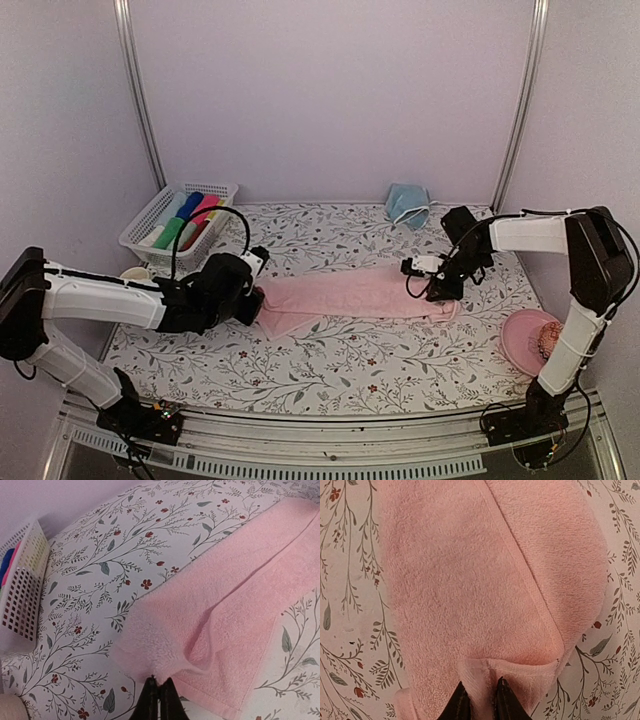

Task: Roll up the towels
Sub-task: Put down the towel at the center of the board, then pick up the towel from the center of the board.

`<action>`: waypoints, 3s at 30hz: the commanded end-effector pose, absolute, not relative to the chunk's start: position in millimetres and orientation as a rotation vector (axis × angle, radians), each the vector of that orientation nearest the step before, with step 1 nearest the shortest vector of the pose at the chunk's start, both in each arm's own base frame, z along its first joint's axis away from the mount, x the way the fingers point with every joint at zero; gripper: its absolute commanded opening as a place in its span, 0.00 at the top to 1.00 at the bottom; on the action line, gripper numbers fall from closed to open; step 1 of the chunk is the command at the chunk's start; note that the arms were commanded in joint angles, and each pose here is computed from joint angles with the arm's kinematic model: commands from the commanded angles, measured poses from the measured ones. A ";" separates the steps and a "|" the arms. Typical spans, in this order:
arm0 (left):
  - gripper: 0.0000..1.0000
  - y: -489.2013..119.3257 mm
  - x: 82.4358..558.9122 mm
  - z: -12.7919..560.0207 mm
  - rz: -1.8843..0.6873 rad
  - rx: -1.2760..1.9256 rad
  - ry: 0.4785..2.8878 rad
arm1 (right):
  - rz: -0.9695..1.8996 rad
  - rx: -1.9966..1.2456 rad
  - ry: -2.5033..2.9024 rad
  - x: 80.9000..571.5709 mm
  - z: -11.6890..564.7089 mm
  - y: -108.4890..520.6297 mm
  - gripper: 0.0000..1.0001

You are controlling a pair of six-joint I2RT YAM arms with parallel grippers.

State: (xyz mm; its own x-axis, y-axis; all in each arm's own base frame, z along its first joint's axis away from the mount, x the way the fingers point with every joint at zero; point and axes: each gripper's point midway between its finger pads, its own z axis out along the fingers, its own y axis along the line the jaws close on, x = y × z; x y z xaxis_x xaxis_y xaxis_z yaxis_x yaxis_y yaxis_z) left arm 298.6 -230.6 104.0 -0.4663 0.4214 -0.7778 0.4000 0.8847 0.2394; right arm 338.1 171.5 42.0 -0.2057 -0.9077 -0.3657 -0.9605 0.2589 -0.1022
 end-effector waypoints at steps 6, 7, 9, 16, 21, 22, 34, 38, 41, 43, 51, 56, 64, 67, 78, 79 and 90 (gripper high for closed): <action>1.00 -241.8 296.1 100.0 -0.011 0.592 2.092 | -0.105 -1.539 2.221 379.9 63.4 151.7 0.70; 1.00 -241.8 296.6 99.2 -0.009 0.592 2.094 | -0.124 -1.533 2.213 381.7 64.8 151.2 0.69; 1.00 -242.9 296.5 96.6 -0.005 0.597 2.097 | -0.145 -1.521 2.204 385.4 67.3 149.9 0.67; 1.00 -246.7 297.5 90.9 0.008 0.616 2.105 | -0.172 -1.581 2.172 381.2 63.6 165.4 0.61; 1.00 -247.7 297.5 88.5 0.013 0.622 2.107 | -0.208 -1.644 2.153 374.8 60.2 177.5 0.59; 1.00 -247.8 297.6 88.0 0.015 0.624 2.107 | -0.216 -1.647 2.152 375.5 61.3 178.6 0.59; 1.00 -249.8 298.5 81.4 0.027 0.638 2.118 | -0.254 -1.609 2.201 381.8 78.6 179.3 0.61; 1.00 -249.7 298.4 80.7 0.031 0.639 2.118 | -0.245 -1.605 2.253 378.8 77.6 177.2 0.61; 1.00 -249.5 298.6 80.3 0.038 0.641 2.118 | -0.240 -1.600 2.291 375.5 76.3 175.0 0.62; 1.00 -249.5 298.7 79.9 0.041 0.642 2.118 | -0.237 -1.604 2.308 372.5 75.3 173.4 0.63; 1.00 -249.4 299.1 78.0 0.052 0.646 2.121 | -0.174 -1.612 2.332 362.0 81.9 176.1 0.63; 1.00 -250.8 298.8 76.7 0.052 0.649 2.123 | -0.164 -1.605 2.324 362.2 86.5 177.2 0.64; 1.00 -252.6 298.5 75.3 0.055 0.657 2.124 | -0.178 -1.580 2.312 369.0 90.3 179.1 0.75; 1.00 -253.0 298.5 75.1 0.056 0.658 2.124 | -0.177 -1.581 2.317 369.2 87.9 179.2 0.80; 1.00 -253.4 298.4 72.0 0.068 0.665 2.128 | -0.175 -1.563 2.306 371.3 94.1 180.6 0.97; 1.00 -253.2 298.5 72.1 0.068 0.665 2.128 | -0.177 -1.565 2.307 371.1 93.4 180.3 0.97; 1.00 -256.6 305.5 111.8 0.058 0.637 2.071 | -0.190 -1.339 2.147 401.7 172.9 179.2 0.98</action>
